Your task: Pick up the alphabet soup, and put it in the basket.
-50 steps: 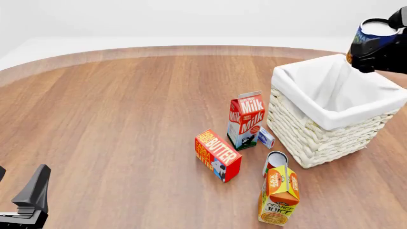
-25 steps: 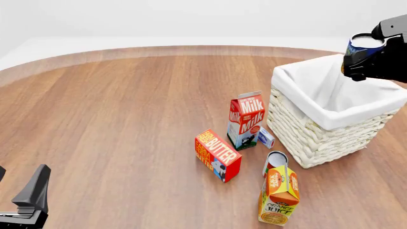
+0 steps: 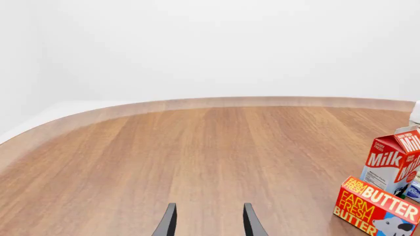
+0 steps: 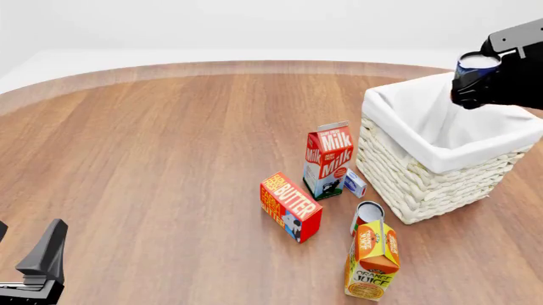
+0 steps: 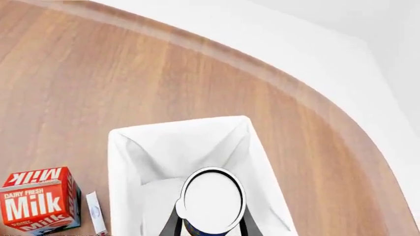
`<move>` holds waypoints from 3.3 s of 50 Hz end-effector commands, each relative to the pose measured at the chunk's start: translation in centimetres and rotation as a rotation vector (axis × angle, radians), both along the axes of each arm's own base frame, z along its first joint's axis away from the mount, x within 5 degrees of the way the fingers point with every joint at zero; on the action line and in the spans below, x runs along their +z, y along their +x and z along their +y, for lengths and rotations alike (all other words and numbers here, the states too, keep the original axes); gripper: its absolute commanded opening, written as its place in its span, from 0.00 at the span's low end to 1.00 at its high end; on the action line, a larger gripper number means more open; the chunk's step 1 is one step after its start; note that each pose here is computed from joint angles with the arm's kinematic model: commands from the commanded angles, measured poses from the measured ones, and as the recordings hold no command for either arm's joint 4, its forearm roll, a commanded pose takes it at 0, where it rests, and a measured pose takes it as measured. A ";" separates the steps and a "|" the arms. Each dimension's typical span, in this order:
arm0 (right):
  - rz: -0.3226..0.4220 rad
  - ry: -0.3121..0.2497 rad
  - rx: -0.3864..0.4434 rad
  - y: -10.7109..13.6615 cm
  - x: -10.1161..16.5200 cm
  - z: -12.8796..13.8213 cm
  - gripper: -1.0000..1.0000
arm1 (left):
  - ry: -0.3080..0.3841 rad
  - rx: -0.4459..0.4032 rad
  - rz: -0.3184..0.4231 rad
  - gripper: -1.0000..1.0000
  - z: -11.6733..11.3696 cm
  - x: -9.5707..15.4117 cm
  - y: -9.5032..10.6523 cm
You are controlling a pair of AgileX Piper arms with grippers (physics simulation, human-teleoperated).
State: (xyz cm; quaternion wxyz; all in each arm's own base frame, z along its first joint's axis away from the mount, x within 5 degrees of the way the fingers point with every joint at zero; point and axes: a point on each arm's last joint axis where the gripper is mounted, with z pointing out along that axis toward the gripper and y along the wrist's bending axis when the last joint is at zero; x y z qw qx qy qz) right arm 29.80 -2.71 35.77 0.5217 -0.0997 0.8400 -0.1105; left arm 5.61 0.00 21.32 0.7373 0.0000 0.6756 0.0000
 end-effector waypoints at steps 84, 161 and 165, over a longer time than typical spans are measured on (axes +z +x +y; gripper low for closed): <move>0.200 -0.074 0.040 5.5 -6.8 -1.1 0.00 | 0.000 0.000 0.000 1.00 0.0 0.0 0.0; 0.299 -0.076 0.037 9.5 -12.0 -2.3 0.00 | 0.000 0.000 0.000 1.00 0.0 0.0 0.0; 0.280 -0.082 0.021 9.5 -11.4 -3.0 1.00 | 0.000 0.000 0.000 1.00 0.0 0.0 0.0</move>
